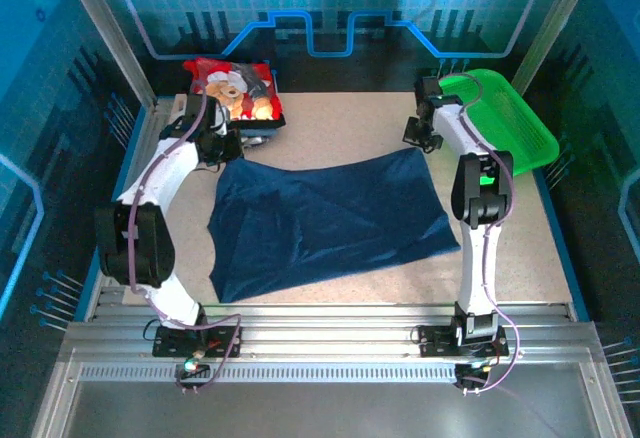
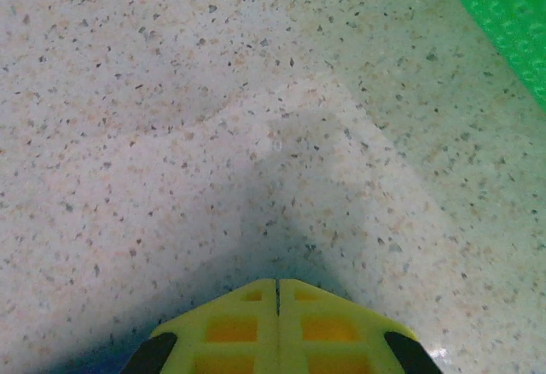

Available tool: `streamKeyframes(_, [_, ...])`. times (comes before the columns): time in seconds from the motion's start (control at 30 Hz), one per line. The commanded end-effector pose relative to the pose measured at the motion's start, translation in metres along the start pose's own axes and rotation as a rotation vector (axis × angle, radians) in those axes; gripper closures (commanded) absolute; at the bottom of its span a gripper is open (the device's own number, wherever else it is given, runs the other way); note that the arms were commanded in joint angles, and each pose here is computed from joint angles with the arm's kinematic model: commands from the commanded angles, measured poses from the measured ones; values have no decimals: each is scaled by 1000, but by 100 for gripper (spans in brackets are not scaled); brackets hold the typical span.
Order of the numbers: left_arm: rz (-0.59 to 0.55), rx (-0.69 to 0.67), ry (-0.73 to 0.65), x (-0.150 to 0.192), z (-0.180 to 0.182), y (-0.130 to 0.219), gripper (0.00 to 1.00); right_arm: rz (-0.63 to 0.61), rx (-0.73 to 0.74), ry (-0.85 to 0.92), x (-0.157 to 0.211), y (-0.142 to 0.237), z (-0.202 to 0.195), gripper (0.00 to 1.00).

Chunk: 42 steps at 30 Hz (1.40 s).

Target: Fold and stack the t-shirts

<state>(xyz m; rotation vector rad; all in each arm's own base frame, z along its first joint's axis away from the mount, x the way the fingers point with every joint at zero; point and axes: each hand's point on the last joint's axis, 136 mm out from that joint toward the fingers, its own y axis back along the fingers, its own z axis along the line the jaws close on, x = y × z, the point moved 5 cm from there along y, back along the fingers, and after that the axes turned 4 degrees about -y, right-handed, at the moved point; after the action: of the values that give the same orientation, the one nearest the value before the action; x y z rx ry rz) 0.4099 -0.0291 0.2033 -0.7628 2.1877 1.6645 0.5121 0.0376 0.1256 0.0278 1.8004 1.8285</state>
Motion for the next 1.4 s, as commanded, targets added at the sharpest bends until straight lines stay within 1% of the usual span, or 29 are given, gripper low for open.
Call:
streamKeyframes(0.0, [-54, 27, -17, 5, -6, 18, 100, -62, -22, 32, -3, 21, 1, 100])
streamKeyframes(0.23, [-57, 28, 25, 43, 0, 39, 100, -58, -18, 46, 10, 30, -9, 100])
streamKeyframes(0.33, [-68, 18, 50, 58, 3, 52, 100, -57, -24, 44, 18, 34, -13, 100])
streamKeyframes(0.47, [-78, 42, 84, 76, 2, 65, 100, -55, -24, 42, 30, 39, -20, 100])
streamKeyframes(0.73, [-83, 27, 161, 119, 9, 92, 100, -37, -17, 34, 55, 49, -36, 100])
streamKeyframes(0.87, [-54, 1, 215, 140, 15, 96, 100, -29, 2, 34, 64, 52, -47, 100])
streamKeyframes(0.97, [-40, -43, 262, 155, 23, 100, 100, -13, 13, 12, 70, 51, -59, 100])
streamKeyframes(1.17, [35, -112, 376, 191, 36, 93, 100, 21, 40, -14, 84, 44, -76, 100])
streamKeyframes(1.23, [53, -138, 386, 200, 36, 90, 100, 30, 53, -21, 88, 42, -81, 100])
streamKeyframes(1.37, [73, -140, 388, 213, 32, 84, 100, 51, 64, -23, 97, 37, -86, 100])
